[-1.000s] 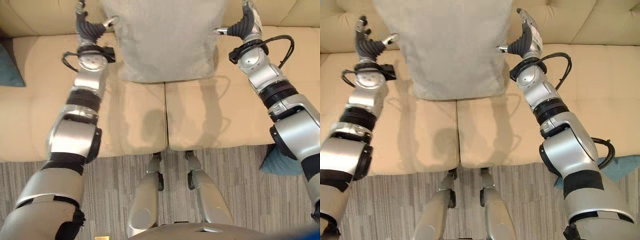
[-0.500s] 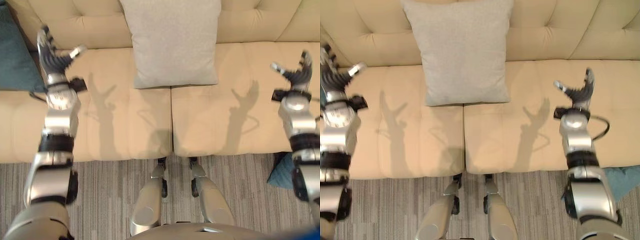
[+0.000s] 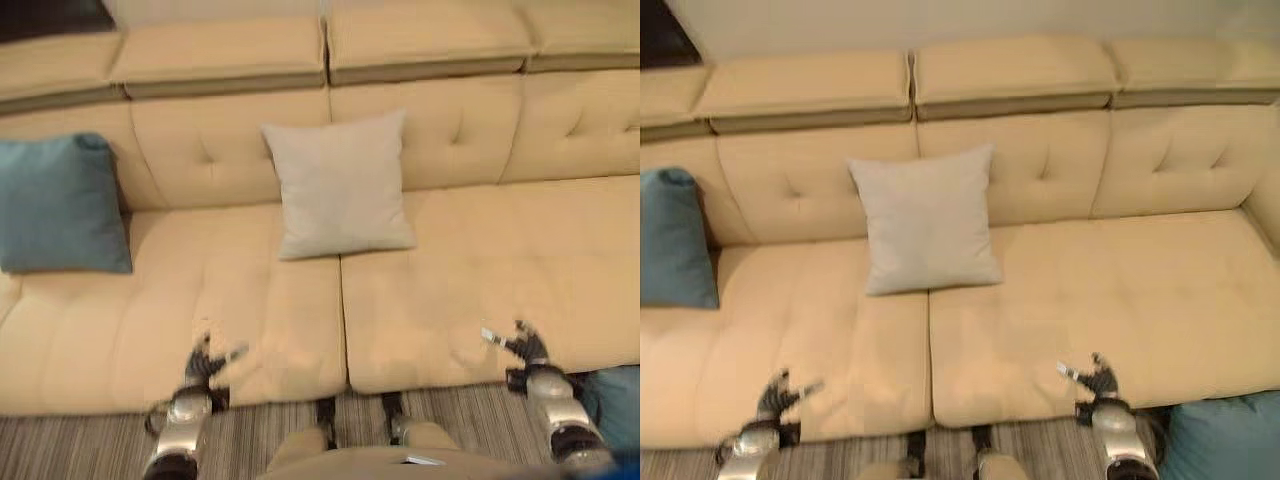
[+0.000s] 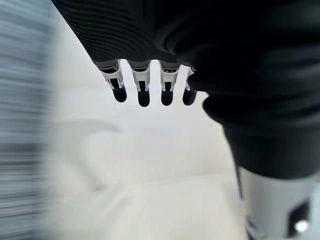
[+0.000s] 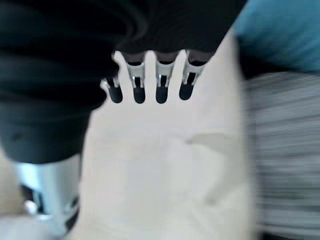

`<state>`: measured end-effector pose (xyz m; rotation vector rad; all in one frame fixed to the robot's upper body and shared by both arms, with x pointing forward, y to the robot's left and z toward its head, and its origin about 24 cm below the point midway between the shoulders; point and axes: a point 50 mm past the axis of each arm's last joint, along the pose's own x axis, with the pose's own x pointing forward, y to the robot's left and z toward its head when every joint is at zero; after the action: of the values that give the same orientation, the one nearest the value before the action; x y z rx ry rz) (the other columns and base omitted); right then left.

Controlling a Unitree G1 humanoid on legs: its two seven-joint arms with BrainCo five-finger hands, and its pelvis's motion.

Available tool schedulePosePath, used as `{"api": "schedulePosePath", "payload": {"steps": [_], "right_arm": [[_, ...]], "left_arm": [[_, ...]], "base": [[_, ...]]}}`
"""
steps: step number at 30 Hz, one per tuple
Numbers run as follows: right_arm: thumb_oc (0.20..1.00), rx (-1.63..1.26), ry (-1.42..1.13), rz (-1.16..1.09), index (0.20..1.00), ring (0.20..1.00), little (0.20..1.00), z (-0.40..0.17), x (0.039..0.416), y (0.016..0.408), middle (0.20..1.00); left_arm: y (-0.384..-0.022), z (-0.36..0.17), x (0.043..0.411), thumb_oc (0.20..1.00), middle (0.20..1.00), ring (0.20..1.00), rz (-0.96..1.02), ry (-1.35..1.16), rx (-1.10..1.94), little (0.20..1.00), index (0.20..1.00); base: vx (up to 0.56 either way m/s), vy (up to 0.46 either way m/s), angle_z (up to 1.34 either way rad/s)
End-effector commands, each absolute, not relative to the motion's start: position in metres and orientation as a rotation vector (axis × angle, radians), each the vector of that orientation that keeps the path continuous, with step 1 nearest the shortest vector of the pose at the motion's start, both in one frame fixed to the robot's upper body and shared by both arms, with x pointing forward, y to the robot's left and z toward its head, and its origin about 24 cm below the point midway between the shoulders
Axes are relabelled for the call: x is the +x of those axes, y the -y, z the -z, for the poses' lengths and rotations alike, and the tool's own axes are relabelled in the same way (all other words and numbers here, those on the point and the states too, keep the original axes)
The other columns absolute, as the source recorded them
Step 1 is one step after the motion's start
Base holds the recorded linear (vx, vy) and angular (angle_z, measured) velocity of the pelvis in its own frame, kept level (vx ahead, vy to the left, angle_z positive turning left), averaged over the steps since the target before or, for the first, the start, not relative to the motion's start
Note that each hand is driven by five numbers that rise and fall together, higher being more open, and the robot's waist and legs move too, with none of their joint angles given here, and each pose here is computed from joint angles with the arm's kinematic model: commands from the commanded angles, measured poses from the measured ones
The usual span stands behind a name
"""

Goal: Pick up all the scattered cushions and arrange them neatly on the sofa.

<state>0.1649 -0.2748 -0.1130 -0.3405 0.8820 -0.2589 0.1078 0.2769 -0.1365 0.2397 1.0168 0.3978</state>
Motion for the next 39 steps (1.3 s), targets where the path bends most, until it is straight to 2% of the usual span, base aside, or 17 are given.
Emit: {"api": "schedulePosePath", "payload": {"steps": [1, 2, 3, 4, 8, 12, 18, 22, 29, 33, 36, 39], "right_arm": [[1.000, -0.431, -0.771, 0.210, 1.000, 1.000, 1.000, 0.094, 0.198, 0.278, 1.000], [1.000, -0.445, -0.797, 0.198, 1.000, 1.000, 1.000, 0.099, 0.193, 0.277, 1.000], [1.000, -0.472, -0.937, 0.162, 1.000, 1.000, 1.000, 0.120, 0.167, 0.274, 1.000], [1.000, -0.471, -1.011, 0.157, 1.000, 1.000, 1.000, 0.129, 0.153, 0.272, 1.000], [1.000, -0.458, -1.134, 0.180, 1.000, 1.000, 1.000, 0.140, 0.126, 0.277, 1.000], [1.000, -0.425, -1.185, 0.209, 1.000, 1.000, 1.000, 0.145, 0.110, 0.277, 1.000], [1.000, -0.459, -1.184, 0.184, 1.000, 1.000, 1.000, 0.144, 0.119, 0.275, 1.000], [1.000, -0.471, -1.195, 0.134, 1.000, 1.000, 1.000, 0.147, 0.119, 0.265, 1.000], [1.000, -0.518, -1.174, 0.048, 1.000, 1.000, 1.000, 0.148, 0.134, 0.248, 1.000], [1.000, -0.532, -1.178, 0.023, 1.000, 1.000, 1.000, 0.149, 0.132, 0.246, 1.000], [1.000, -0.551, -1.188, 0.026, 1.000, 1.000, 1.000, 0.148, 0.129, 0.255, 1.000], [1.000, -0.559, -1.189, 0.032, 1.000, 1.000, 1.000, 0.147, 0.126, 0.259, 1.000]], "left_arm": [[-0.278, 0.120, 0.150, 1.000, 1.000, 1.000, -0.304, -0.891, 0.335, 1.000, 1.000], [-0.276, 0.126, 0.144, 1.000, 1.000, 1.000, -0.294, -0.929, 0.333, 1.000, 1.000], [-0.268, 0.144, 0.114, 1.000, 1.000, 1.000, -0.263, -1.075, 0.329, 1.000, 1.000], [-0.264, 0.148, 0.105, 1.000, 1.000, 1.000, -0.246, -1.118, 0.324, 1.000, 1.000], [-0.260, 0.153, 0.098, 1.000, 1.000, 1.000, -0.242, -1.160, 0.294, 1.000, 1.000], [-0.257, 0.152, 0.105, 1.000, 1.000, 1.000, -0.224, -1.142, 0.284, 1.000, 1.000], [-0.244, 0.152, 0.117, 1.000, 1.000, 1.000, -0.175, -1.120, 0.287, 1.000, 1.000], [-0.235, 0.156, 0.111, 1.000, 1.000, 1.000, -0.163, -1.139, 0.254, 1.000, 1.000], [-0.231, 0.160, 0.103, 1.000, 1.000, 1.000, -0.159, -1.183, 0.257, 1.000, 1.000], [-0.241, 0.157, 0.104, 1.000, 1.000, 1.000, -0.175, -1.188, 0.285, 1.000, 1.000], [-0.269, 0.151, 0.101, 1.000, 1.000, 1.000, -0.235, -1.206, 0.301, 1.000, 1.000], [-0.276, 0.148, 0.102, 1.000, 1.000, 1.000, -0.247, -1.193, 0.293, 1.000, 1.000]], "base": [[0.01, -0.032, 0.06], [0.04, -0.079, 0.05], [0.04, -0.111, 0.09], [0.03, -0.129, 0.07], [-0.04, -0.113, 0.16], [-0.11, -0.123, 0.28], [-0.17, -0.021, 0.34], [-0.08, 0.149, -0.18], [-0.23, 0.244, -0.85], [-0.33, 0.096, -0.86], [-0.09, -0.044, -0.51], [0.03, -0.163, -0.73]]}}
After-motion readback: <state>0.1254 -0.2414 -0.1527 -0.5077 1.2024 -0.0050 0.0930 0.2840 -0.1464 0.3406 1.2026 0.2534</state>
